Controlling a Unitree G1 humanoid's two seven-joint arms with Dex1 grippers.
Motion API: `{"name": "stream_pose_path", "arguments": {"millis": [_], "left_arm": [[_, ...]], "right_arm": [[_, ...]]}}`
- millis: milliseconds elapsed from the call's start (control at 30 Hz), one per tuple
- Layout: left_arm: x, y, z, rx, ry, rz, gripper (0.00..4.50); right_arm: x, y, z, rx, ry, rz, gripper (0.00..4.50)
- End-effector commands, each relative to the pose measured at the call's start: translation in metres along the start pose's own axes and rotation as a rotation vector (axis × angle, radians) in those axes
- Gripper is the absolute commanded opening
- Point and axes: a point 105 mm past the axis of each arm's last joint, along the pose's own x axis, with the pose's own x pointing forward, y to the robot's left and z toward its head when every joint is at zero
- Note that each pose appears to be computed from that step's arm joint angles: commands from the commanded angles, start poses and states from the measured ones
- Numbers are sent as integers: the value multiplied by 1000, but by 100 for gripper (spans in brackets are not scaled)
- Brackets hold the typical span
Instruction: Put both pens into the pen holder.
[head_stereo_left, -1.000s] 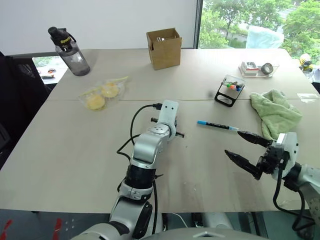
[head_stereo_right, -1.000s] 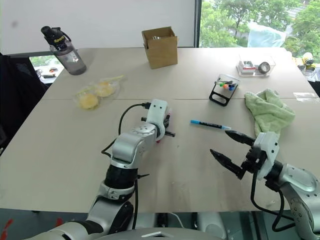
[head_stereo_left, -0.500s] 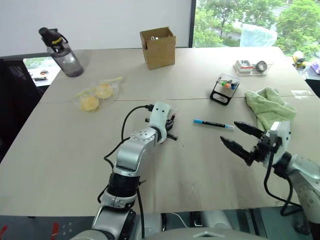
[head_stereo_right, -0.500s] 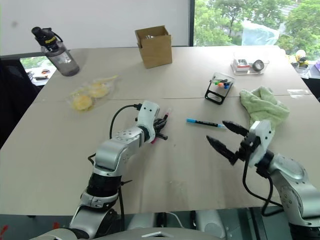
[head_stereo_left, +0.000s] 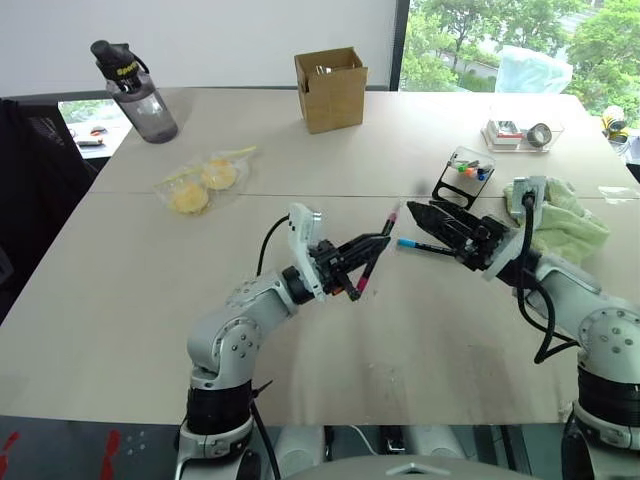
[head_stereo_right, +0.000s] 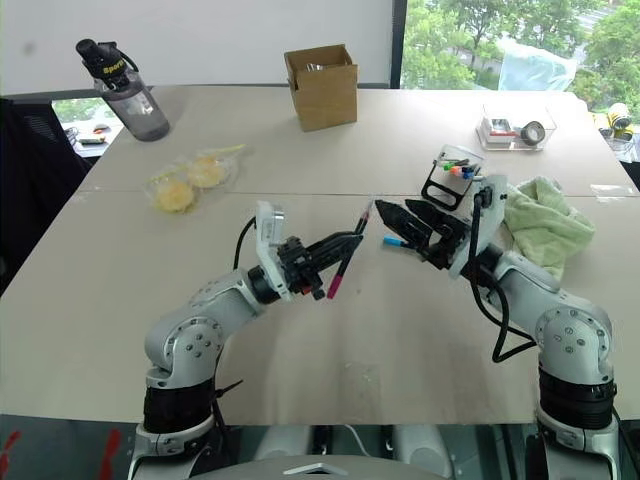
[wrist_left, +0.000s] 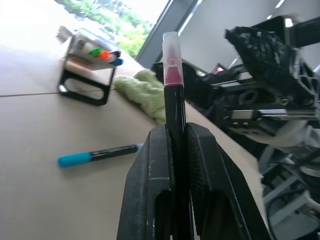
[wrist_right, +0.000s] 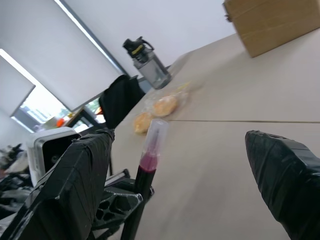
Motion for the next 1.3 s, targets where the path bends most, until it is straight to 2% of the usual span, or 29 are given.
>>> {"name": "stream_pose_path", "arguments": {"millis": [33, 167, 200, 267, 367, 433, 467, 500, 600, 667, 767, 800, 900, 1000, 1100, 1200, 1300], "left_arm": [[4, -19, 8, 28, -21, -96, 4], [6, -20, 6, 28, -8, -110, 4], [6, -21, 5, 29, -6, -114, 0], [7, -20, 3, 36, 9, -105, 0], [7, -20, 3, 31, 11, -100, 0], [6, -19, 3, 23, 10, -96, 0], [6, -17, 3, 10, 7, -90, 91], [6, -17, 3, 15, 14, -86, 131], [7, -10, 1, 88, 56, -30, 277], [4, -6, -1, 136, 91, -3, 361], [-2, 4, 6, 207, 116, 43, 361], [-4, 7, 10, 235, 124, 60, 361], [-7, 14, 20, 334, 168, 107, 361], [-4, 27, 34, 429, 197, 205, 361], [2, 33, 44, 501, 218, 268, 361], [11, 27, 52, 521, 205, 273, 361], [16, 22, 54, 523, 201, 277, 361]], "right_arm": [[8, 22, 1, 14, 18, 93, 450], [12, 33, -2, 23, 44, 135, 450], [13, 34, -2, 21, 43, 138, 394], [14, 37, -1, 17, 40, 150, 333], [12, 40, -1, 22, 40, 171, 173], [12, 41, 0, 23, 41, 177, 83], [12, 41, 0, 21, 42, 178, 42], [12, 42, 0, 17, 41, 179, 9], [14, 42, 8, -46, 21, 165, 9], [17, 39, 26, -149, -44, 128, 9], [20, 40, 62, -358, -167, 100, 9], [20, 42, 71, -484, -189, 105, 9], [24, 39, 81, -920, -181, 86, 9], [30, 20, 88, -1306, -199, 37, 9], [33, 8, 87, -1504, -237, 29, 9], [36, -7, 82, -1660, -248, 16, 9], [39, -18, 80, -1724, -260, 17, 9]]}}
